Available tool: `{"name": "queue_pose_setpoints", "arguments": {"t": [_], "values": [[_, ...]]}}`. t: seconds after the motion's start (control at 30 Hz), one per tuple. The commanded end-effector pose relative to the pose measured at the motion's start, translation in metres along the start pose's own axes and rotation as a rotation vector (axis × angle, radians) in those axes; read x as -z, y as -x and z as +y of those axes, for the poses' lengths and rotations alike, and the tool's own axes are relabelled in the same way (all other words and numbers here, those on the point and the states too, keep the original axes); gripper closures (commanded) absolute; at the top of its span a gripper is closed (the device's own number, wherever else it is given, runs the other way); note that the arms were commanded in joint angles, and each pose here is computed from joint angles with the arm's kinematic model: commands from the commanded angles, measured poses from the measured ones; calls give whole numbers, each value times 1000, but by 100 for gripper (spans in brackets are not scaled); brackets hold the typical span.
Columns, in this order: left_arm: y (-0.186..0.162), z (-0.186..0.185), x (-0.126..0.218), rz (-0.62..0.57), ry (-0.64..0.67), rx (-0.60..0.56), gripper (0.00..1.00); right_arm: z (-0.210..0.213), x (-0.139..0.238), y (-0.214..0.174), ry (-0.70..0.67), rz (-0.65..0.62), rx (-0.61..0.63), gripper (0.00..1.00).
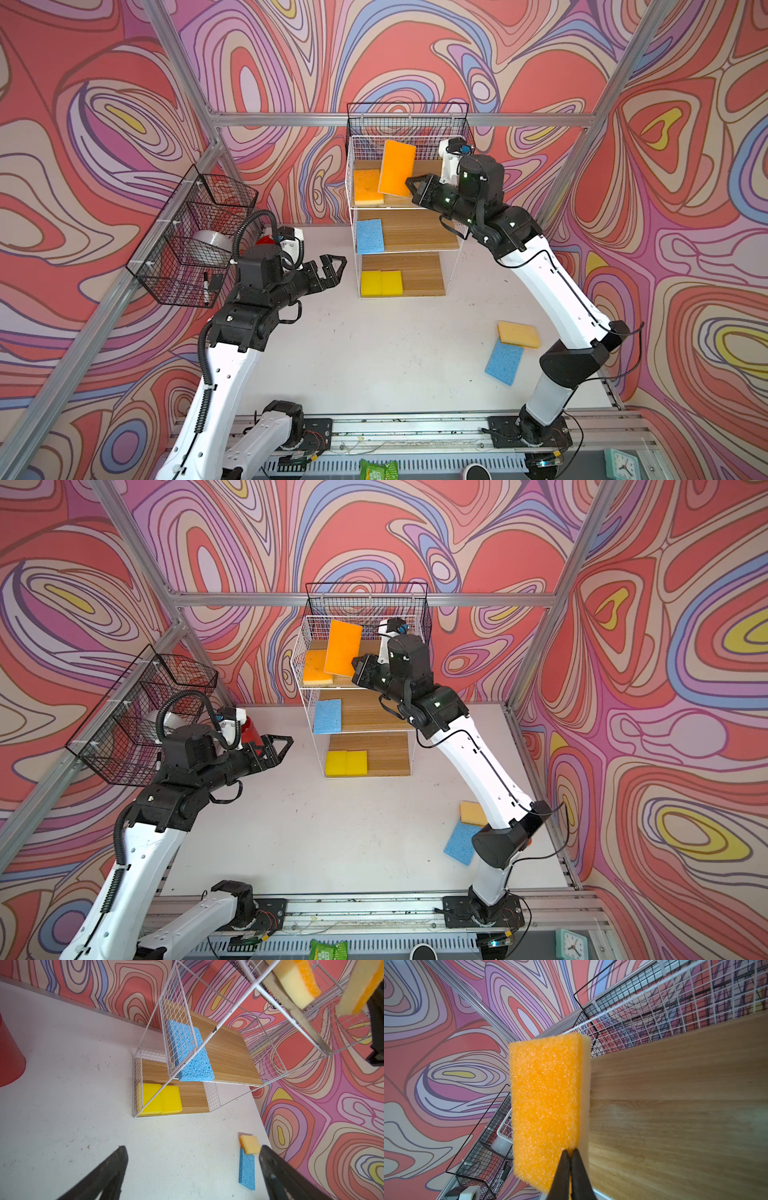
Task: Place and organize the cleaning sponges onto the shelf
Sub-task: 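Lower the orange sponge onto the top tier beside the first orange sponge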
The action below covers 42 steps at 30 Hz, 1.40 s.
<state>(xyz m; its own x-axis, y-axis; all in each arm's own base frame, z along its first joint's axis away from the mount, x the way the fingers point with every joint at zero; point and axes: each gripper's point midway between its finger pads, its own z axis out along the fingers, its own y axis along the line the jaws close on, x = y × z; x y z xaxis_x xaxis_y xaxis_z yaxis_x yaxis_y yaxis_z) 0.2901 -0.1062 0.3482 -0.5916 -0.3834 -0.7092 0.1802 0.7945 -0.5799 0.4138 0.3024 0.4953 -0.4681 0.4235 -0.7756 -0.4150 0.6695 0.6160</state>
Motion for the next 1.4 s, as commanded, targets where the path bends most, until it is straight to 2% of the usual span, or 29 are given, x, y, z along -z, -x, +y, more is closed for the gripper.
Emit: {"name": "queue_pose_setpoints", "arguments": {"t": [0.0,0.27,0.53,0.8,1.17,1.37], "values": [[3,-1,6,-13,0,-7,0,11,25,24,17,-68,17,100],[0,1,1,-4,-8,10,0,-11,26,20,-82,-49,50,100],[-7,7,-1,4,0,15,0,-27,-4,-1,-136,41,68,100],[-10,9,-3,13,9,5,0,-44,-16,-5,-203,48,84,100],[-13,13,-6,22,12,9,0,-47,-15,-3,-178,55,69,100],[-12,12,-5,20,11,9,0,-52,-2,16,-95,17,-29,100]]}}
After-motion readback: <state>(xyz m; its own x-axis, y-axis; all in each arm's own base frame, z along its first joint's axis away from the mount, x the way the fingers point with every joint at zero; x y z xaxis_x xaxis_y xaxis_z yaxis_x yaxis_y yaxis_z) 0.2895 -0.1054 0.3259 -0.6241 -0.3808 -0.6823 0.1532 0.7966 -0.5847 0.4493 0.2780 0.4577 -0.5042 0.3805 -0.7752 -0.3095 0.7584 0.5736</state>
